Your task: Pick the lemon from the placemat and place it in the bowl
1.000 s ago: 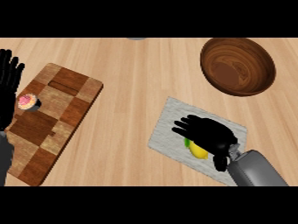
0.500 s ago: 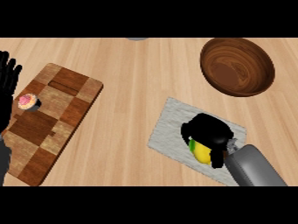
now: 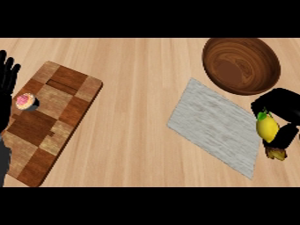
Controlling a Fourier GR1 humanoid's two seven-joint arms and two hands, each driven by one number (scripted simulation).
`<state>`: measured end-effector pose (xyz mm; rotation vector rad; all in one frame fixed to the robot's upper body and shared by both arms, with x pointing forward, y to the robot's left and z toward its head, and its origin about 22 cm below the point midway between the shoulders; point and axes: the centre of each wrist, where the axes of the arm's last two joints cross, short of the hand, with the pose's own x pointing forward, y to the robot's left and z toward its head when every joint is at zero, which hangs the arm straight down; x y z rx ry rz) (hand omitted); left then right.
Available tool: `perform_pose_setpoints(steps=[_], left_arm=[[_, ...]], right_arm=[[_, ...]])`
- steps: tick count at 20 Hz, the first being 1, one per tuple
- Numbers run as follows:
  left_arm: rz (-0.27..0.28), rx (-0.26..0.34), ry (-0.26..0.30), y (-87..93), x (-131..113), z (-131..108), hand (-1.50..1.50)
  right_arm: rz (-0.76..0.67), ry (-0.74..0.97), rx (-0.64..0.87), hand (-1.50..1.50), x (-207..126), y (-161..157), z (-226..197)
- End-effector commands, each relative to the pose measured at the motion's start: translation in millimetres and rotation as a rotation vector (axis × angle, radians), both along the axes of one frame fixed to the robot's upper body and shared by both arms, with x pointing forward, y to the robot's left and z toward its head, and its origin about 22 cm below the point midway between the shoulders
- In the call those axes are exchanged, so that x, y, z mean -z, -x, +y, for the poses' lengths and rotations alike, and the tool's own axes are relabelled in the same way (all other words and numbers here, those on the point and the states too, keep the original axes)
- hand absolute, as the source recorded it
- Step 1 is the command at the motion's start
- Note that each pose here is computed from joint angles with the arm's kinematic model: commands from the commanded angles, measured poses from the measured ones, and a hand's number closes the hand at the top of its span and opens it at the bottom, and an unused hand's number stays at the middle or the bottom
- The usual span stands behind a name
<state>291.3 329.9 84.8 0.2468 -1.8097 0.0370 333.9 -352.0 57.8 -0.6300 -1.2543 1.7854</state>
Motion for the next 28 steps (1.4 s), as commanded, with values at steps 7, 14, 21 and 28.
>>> perform_pose_setpoints(steps=[7, 14, 21, 28], left_arm=[[-0.038, 0.07, 0.009, -7.8, -8.8, -15.1, 0.0], [-0.041, 0.073, 0.002, -12.0, -12.0, -16.8, 0.0], [-0.011, 0.114, 0.017, -17.3, -6.2, -33.0, 0.0], [-0.005, 0.103, 0.004, -17.2, -4.8, -26.0, 0.0]], right_arm=[[-0.183, -0.075, 0.31, 1.5, -111.8, 18.7, -159.2], [-0.303, -0.24, 0.3, 1.5, -153.1, 41.6, -205.3], [-0.403, -0.467, 0.178, 1.5, -187.4, 36.3, -209.8], [-0.329, -0.688, 0.1, 1.5, -206.9, 27.6, -206.5]])
